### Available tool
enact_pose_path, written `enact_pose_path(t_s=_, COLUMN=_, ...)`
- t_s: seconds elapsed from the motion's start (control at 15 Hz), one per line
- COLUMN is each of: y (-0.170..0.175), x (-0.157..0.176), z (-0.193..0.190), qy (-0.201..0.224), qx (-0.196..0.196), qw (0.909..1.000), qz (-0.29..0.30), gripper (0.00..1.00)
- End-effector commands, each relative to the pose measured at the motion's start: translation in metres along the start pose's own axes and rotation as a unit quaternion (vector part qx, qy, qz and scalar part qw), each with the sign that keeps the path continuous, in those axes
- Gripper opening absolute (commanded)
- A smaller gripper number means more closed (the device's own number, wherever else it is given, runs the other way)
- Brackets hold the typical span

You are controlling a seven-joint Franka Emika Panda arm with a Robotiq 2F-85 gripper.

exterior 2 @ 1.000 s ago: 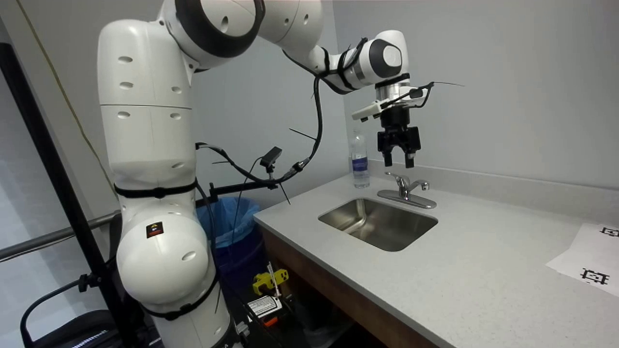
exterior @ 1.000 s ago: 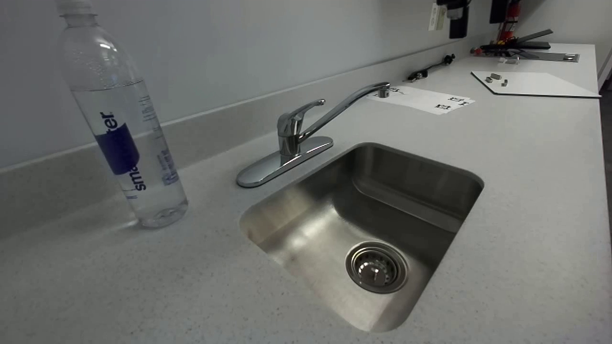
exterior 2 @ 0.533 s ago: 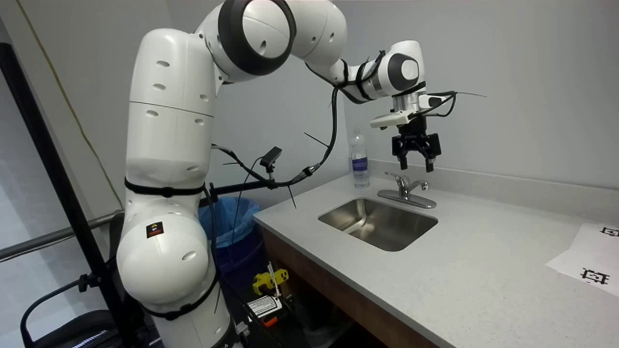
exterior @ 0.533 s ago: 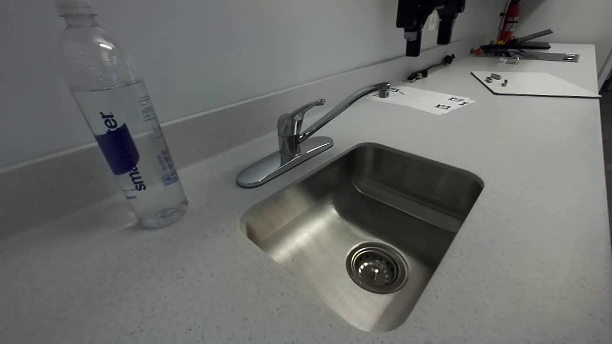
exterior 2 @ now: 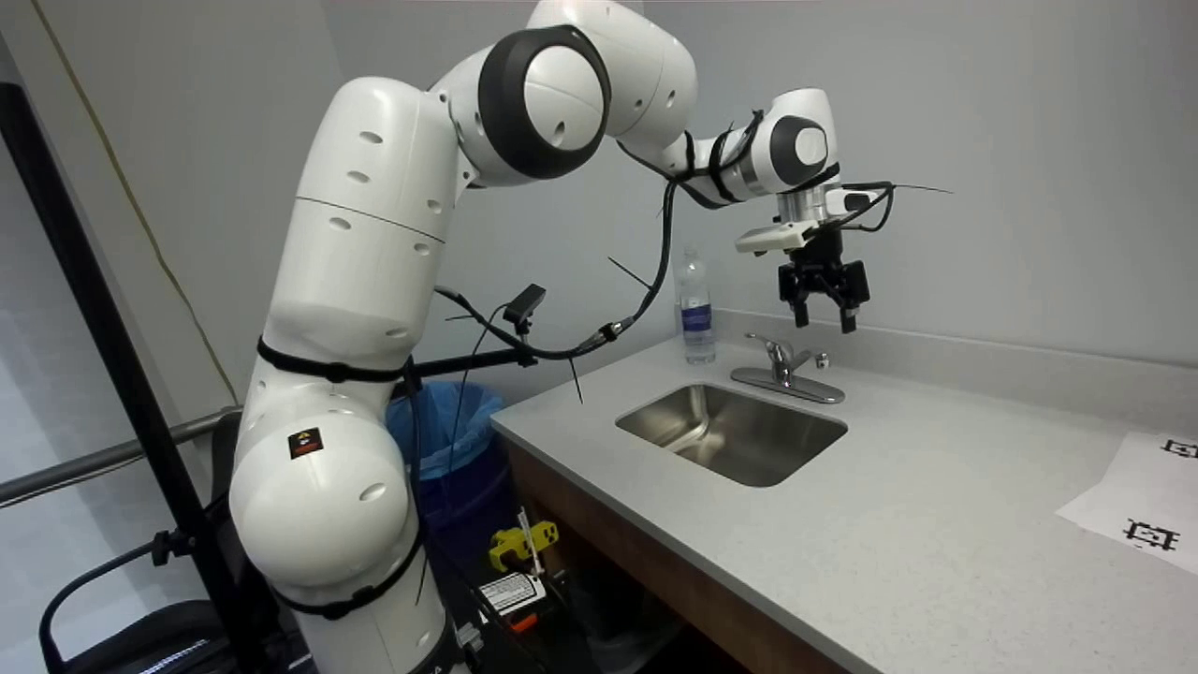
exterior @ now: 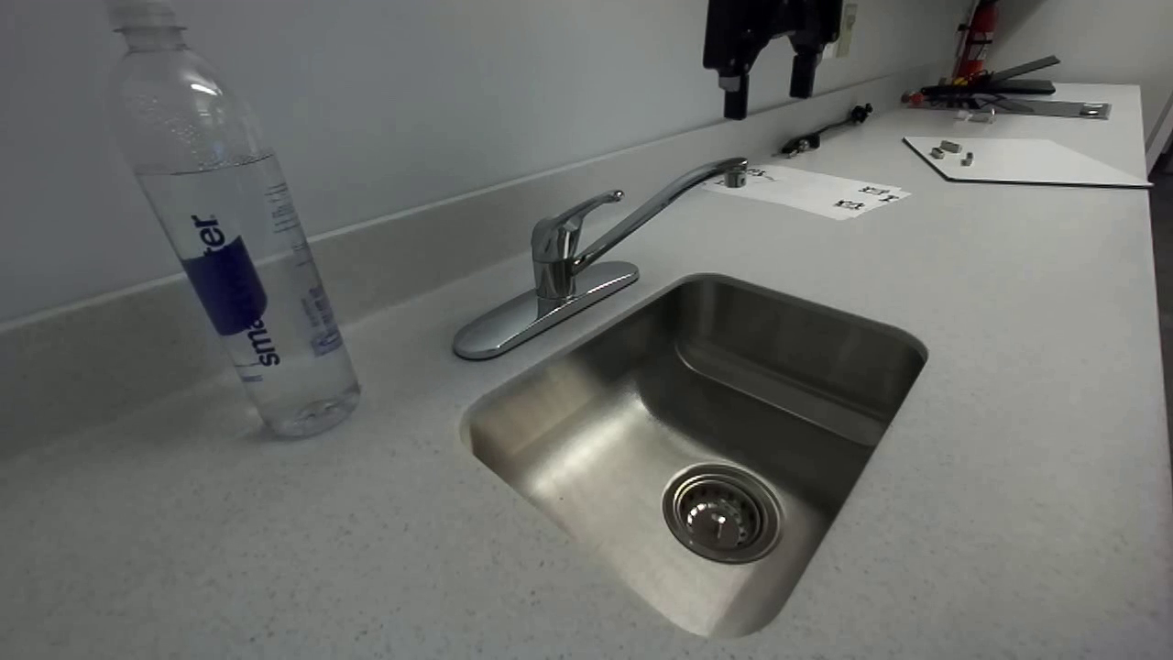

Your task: Move the faucet to the left

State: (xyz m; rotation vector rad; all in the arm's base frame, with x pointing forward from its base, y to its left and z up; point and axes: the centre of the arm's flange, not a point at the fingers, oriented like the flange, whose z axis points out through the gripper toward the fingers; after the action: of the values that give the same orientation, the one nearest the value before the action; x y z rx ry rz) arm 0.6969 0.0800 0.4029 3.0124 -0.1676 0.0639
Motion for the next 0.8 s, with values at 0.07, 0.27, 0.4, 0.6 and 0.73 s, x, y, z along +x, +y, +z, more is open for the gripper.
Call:
enact_pose_path(t_s=0.07, y=-0.029, x=0.029, z=0.001, qy=0.004, qx=0.0, qw=0.9986, qz=0.053, gripper=1.0)
enact_pose_path(t_s=0.27, y=-0.048, x=0.042, z=0.005, qy=0.01, qx=-0.006, qw=0.9961, qz=0.088, gripper=1.0)
enact_pose_path(t_s=0.4, y=-0.056, x=0.049, z=0.009, qy=0.015, qx=-0.011, qw=0.994, qz=0.108, gripper=1.0)
enact_pose_path(t_s=0.6, y=-0.065, x=0.055, z=0.018, qy=0.02, qx=-0.017, qw=0.9913, qz=0.129, gripper=1.0)
enact_pose_path(t_s=0.73, y=-0.07, x=0.058, z=0.027, qy=0.02, qx=-0.019, qw=0.99, qz=0.138, gripper=1.0)
